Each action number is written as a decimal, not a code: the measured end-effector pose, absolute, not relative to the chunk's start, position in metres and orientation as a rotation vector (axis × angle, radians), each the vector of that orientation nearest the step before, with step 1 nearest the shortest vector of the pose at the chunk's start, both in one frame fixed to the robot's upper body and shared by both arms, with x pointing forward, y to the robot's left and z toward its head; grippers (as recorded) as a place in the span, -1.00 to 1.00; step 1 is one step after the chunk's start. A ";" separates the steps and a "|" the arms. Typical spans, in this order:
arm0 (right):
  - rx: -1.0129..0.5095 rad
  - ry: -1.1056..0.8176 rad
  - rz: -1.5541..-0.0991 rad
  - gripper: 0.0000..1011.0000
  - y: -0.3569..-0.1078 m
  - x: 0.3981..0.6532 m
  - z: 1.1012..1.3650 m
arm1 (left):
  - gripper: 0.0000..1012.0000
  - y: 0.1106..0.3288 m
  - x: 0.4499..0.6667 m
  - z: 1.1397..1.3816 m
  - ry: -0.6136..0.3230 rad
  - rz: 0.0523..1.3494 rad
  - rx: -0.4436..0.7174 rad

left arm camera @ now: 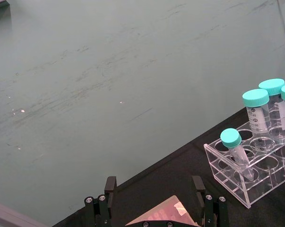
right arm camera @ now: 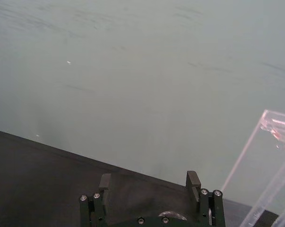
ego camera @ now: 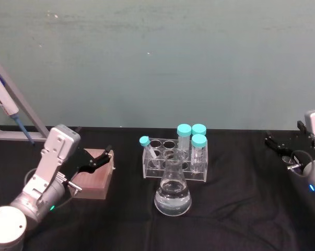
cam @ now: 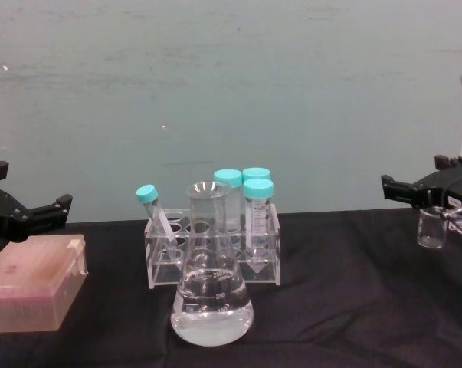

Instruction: Place the experimental apparatus aside using one hand.

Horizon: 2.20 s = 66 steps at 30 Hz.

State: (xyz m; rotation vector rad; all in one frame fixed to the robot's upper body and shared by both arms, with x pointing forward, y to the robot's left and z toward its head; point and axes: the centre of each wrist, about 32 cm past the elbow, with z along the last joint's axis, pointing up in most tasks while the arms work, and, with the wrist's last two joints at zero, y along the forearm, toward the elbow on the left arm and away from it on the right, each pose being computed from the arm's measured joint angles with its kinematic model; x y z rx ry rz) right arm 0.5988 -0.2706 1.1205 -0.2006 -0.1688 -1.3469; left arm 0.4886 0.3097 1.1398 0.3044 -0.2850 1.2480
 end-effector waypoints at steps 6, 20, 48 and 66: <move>-0.180 -0.189 -1.276 0.98 -0.273 0.590 1.127 | 0.98 0.310 0.489 1.140 -0.285 1.248 0.304; -0.128 -0.202 -1.092 0.98 -0.276 0.573 1.137 | 0.98 0.310 0.489 1.140 -0.285 1.248 0.304; -0.053 -0.117 -0.739 0.98 -0.272 0.555 1.139 | 0.98 0.310 0.489 1.140 -0.285 1.248 0.304; -0.057 -0.150 -0.591 0.98 -0.256 0.554 1.141 | 0.98 0.310 0.489 1.140 -0.285 1.248 0.304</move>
